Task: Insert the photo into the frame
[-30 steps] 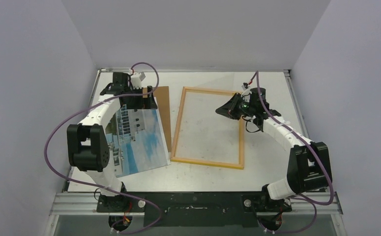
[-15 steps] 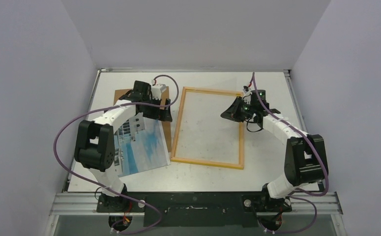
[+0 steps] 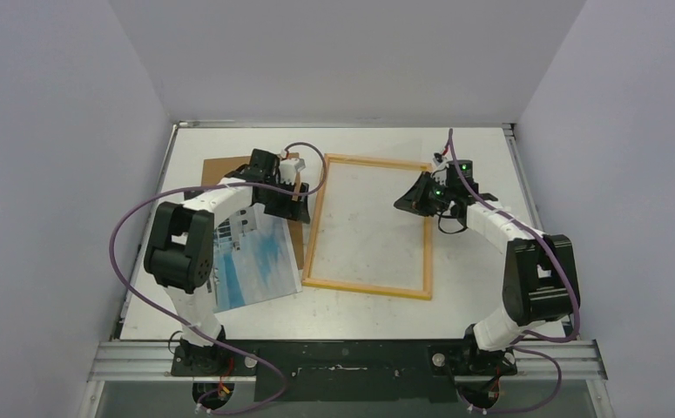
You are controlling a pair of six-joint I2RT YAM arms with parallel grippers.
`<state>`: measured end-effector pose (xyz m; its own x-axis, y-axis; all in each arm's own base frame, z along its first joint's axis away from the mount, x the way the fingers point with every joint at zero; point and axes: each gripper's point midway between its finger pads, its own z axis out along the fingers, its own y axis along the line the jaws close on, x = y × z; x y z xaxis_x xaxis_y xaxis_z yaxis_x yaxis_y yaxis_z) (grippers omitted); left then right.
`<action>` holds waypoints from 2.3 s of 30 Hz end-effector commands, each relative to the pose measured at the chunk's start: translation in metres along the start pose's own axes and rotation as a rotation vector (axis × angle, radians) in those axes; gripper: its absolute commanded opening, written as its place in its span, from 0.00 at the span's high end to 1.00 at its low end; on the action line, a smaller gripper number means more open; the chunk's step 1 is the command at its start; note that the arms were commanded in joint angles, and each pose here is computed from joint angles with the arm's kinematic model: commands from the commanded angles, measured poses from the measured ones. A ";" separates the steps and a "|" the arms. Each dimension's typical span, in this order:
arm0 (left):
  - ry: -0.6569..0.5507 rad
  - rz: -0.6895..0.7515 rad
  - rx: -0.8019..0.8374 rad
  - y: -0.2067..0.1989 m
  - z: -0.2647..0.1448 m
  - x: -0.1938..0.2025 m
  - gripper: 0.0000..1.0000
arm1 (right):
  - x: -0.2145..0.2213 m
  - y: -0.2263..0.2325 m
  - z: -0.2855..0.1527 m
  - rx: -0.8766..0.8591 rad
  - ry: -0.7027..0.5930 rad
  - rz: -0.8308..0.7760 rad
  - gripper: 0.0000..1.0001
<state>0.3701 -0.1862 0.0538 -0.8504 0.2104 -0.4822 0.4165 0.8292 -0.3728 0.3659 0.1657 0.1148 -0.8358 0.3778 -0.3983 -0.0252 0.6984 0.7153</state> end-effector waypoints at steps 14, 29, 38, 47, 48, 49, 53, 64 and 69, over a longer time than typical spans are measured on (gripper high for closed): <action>-0.048 0.067 -0.028 0.000 0.017 -0.026 0.30 | -0.005 -0.019 0.006 -0.020 -0.043 -0.017 0.92; -0.019 0.086 -0.037 0.005 0.033 -0.028 0.54 | 0.000 -0.030 0.016 -0.046 0.013 -0.031 0.92; -0.020 0.084 -0.030 0.004 0.036 -0.034 0.55 | -0.008 -0.030 0.013 -0.085 -0.002 -0.058 0.92; -0.020 0.069 -0.027 0.004 0.036 -0.037 0.60 | -0.017 0.018 -0.006 -0.229 -0.055 -0.197 0.93; -0.020 0.064 -0.024 0.004 0.036 -0.038 0.61 | -0.018 0.026 -0.010 -0.255 -0.062 -0.205 0.93; -0.019 0.056 -0.018 0.003 0.036 -0.037 0.61 | -0.018 0.034 -0.013 -0.286 -0.066 -0.210 0.93; -0.025 0.025 -0.004 0.003 0.034 -0.038 0.63 | -0.019 0.056 -0.021 -0.350 -0.081 -0.225 0.93; -0.022 -0.015 0.011 0.008 0.033 -0.034 0.67 | -0.018 0.036 0.003 -0.293 -0.055 -0.133 0.93; -0.015 -0.010 0.016 0.009 0.034 -0.032 0.68 | -0.014 0.023 0.014 -0.265 -0.037 -0.094 0.93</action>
<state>0.4045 -0.1978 0.0323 -0.8609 0.1996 -0.4680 0.3955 0.8412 -0.3688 0.3723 0.1815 0.1229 -0.8307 0.3363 -0.4438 -0.2070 0.5533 0.8068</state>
